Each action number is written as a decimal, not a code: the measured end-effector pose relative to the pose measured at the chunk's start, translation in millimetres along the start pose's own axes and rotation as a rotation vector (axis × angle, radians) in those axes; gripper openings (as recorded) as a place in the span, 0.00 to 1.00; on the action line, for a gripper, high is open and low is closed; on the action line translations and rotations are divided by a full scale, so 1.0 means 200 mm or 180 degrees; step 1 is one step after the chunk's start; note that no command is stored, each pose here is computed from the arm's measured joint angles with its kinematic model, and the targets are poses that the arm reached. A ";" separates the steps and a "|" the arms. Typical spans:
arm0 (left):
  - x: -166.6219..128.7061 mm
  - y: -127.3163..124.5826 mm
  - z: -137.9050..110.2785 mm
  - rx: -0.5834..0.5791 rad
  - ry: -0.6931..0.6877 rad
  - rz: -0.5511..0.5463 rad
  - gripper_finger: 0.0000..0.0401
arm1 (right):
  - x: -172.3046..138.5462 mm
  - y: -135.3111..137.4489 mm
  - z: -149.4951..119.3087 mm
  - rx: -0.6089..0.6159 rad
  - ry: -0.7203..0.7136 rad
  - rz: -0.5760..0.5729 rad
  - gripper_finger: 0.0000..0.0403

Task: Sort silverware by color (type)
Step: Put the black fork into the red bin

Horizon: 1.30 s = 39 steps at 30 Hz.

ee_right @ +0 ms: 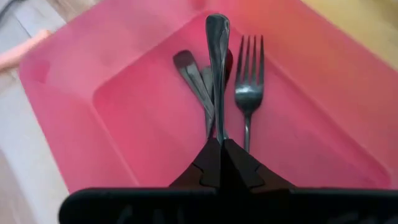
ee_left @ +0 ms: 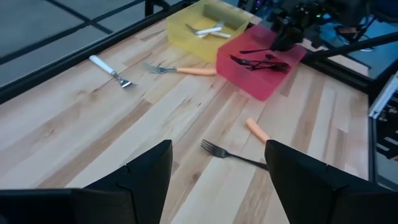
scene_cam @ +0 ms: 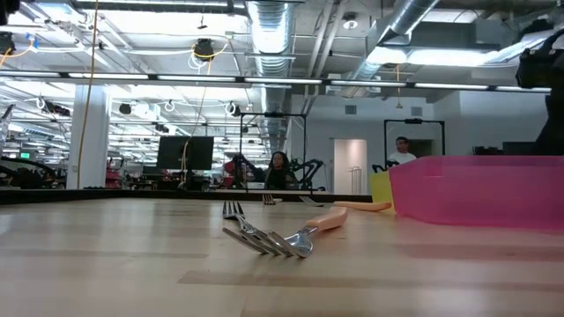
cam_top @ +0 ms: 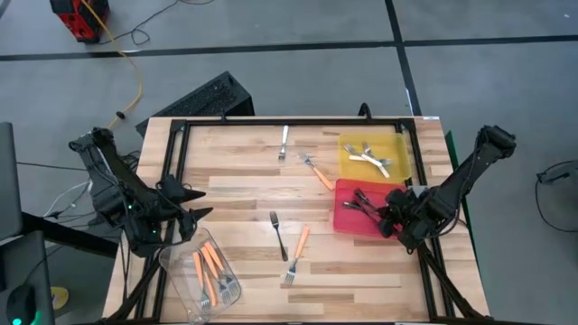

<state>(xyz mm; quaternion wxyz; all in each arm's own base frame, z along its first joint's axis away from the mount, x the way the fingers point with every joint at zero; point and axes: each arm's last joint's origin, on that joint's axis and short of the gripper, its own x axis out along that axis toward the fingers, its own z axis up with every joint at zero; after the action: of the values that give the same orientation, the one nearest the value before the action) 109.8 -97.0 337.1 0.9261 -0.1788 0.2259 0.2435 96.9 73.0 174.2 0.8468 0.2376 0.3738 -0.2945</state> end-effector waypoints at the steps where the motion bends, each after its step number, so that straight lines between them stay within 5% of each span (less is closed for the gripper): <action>1: 0.00 0.00 0.00 -0.0010 0.0011 0.0019 0.60 | 0.00 0.00 0.00 0.0005 0.0033 -0.0008 0.06; 26: 0.16 0.08 0.10 -0.0107 0.0391 0.0604 0.60 | 0.15 0.03 -0.01 -0.0124 0.0506 -0.0600 0.06; 39: 0.22 0.05 0.15 0.0230 0.0372 0.0397 0.60 | 0.15 0.04 -0.02 -0.0085 0.0539 -0.0541 0.12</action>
<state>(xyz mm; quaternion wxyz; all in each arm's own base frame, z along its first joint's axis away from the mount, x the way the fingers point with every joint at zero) 149.2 -59.7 338.8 0.9002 -0.1448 0.2988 0.2816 118.0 71.4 150.1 0.7873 0.2177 0.4667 -0.3391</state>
